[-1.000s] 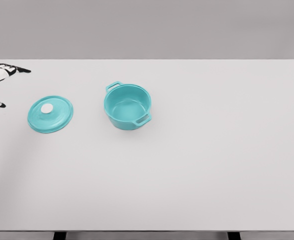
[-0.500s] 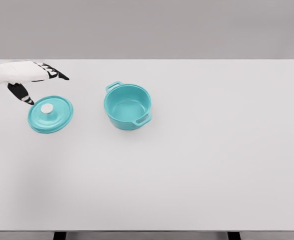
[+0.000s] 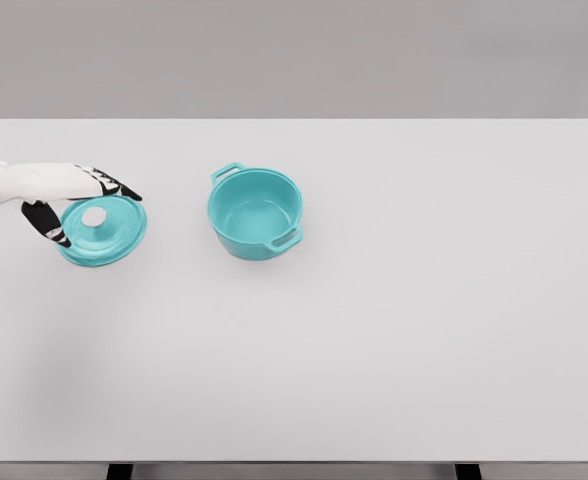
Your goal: Cover the pot with left arm
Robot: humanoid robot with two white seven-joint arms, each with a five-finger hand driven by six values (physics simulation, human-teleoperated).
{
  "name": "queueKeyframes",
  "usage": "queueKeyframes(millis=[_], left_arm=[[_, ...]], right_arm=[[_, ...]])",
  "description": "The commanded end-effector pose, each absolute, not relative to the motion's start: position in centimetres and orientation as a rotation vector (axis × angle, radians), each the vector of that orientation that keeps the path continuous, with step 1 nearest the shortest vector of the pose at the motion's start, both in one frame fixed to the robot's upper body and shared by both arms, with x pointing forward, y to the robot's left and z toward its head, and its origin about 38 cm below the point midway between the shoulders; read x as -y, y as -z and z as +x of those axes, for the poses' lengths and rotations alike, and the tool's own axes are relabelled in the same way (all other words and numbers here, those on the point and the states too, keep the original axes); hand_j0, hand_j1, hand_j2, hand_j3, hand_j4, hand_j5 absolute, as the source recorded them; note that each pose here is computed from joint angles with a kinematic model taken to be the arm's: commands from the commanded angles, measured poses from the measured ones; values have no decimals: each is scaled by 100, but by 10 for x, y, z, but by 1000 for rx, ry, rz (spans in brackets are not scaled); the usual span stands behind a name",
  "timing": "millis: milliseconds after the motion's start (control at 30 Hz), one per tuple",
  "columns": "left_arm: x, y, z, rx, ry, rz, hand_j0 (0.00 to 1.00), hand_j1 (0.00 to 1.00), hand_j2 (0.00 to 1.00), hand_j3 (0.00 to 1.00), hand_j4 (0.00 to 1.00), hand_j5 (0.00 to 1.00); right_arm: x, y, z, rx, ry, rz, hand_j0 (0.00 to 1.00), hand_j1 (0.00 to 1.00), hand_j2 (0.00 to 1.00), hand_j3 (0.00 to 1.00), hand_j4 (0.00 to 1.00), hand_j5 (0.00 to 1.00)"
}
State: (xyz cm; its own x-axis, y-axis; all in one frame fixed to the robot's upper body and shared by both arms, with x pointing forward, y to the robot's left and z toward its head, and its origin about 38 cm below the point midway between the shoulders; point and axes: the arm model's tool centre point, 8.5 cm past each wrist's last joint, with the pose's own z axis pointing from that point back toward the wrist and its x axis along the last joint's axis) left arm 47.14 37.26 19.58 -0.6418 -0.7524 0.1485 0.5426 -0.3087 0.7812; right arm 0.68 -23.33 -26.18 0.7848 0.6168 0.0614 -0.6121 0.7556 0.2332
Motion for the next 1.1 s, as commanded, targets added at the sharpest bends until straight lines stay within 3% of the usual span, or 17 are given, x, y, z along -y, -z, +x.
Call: queueKeyframes(millis=[0,300,1067], left_arm=[[-372,-194,472,1062,2029,319,98,98,98,98,98,98],[-370,-190,472,1047,2042,320,79,79,79,79,79,79],[-374,-177,478,1005,2028,327,79,79,79,79,79,79]], right_arm=[[233,262,7,-20,-670,248,100,100,100,100,100,100],[233,262,7,-20,-670,248,100,100,100,100,100,100],[233,262,7,-20,-670,248,100,100,100,100,100,100]])
